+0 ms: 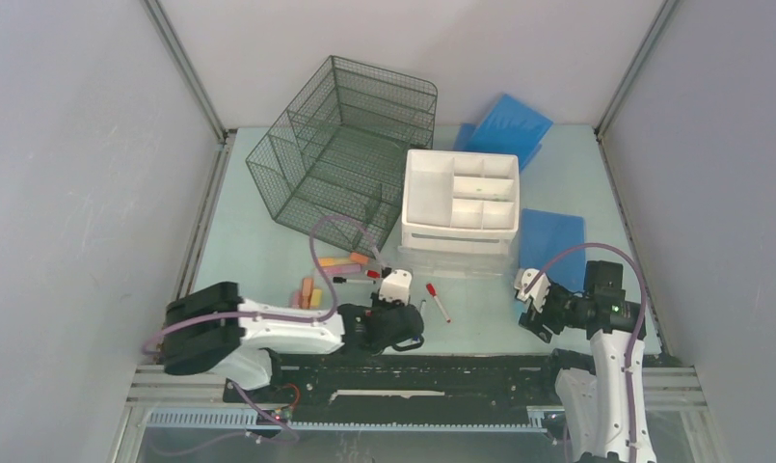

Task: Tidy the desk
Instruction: Pick up the stationery from the center of the board, then place the stationery in the drawer, then pick up the stationery from the center of the board.

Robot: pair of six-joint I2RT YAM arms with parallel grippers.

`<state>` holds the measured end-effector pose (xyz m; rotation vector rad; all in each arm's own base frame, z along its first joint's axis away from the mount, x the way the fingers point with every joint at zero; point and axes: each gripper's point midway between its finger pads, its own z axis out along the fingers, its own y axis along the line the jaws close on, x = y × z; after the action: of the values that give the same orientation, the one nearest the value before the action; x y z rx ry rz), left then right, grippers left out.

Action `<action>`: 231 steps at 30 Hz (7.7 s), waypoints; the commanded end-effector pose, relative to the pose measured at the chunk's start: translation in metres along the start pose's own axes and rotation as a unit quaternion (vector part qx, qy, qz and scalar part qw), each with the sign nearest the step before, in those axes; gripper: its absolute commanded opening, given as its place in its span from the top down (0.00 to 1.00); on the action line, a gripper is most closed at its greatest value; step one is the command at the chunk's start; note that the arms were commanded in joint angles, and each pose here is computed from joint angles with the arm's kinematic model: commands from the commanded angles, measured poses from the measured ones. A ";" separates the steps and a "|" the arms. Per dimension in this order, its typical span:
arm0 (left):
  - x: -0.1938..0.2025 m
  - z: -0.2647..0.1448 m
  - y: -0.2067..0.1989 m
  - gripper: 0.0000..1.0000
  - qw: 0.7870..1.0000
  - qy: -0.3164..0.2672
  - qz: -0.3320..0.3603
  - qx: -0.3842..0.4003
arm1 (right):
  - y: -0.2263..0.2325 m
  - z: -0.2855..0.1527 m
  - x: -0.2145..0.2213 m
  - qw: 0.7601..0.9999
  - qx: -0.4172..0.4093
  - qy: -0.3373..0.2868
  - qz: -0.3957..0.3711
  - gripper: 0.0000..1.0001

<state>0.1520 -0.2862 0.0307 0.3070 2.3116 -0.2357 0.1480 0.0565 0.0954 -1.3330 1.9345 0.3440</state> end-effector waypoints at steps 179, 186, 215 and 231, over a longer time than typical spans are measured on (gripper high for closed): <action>-0.011 0.015 0.220 0.61 0.945 0.046 -0.255 -0.199 | 0.005 -0.028 -0.013 0.998 0.038 -0.041 0.001 0.28; -0.006 0.021 0.213 0.72 0.947 0.057 -0.259 -0.182 | 0.005 -0.028 -0.014 0.998 0.040 -0.042 -0.002 0.27; -0.094 -0.057 0.147 1.00 0.946 -0.196 -0.226 0.127 | 0.008 -0.031 -0.016 0.998 0.045 -0.046 -0.004 0.27; -0.146 -0.140 0.073 1.00 0.857 -0.334 -0.096 0.380 | 0.016 -0.040 -0.035 0.997 0.030 -0.068 0.005 0.27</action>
<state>0.1899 -0.1923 0.1757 0.1560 1.6852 -1.1011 0.1249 0.0545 0.1230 -1.2397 1.8755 0.3405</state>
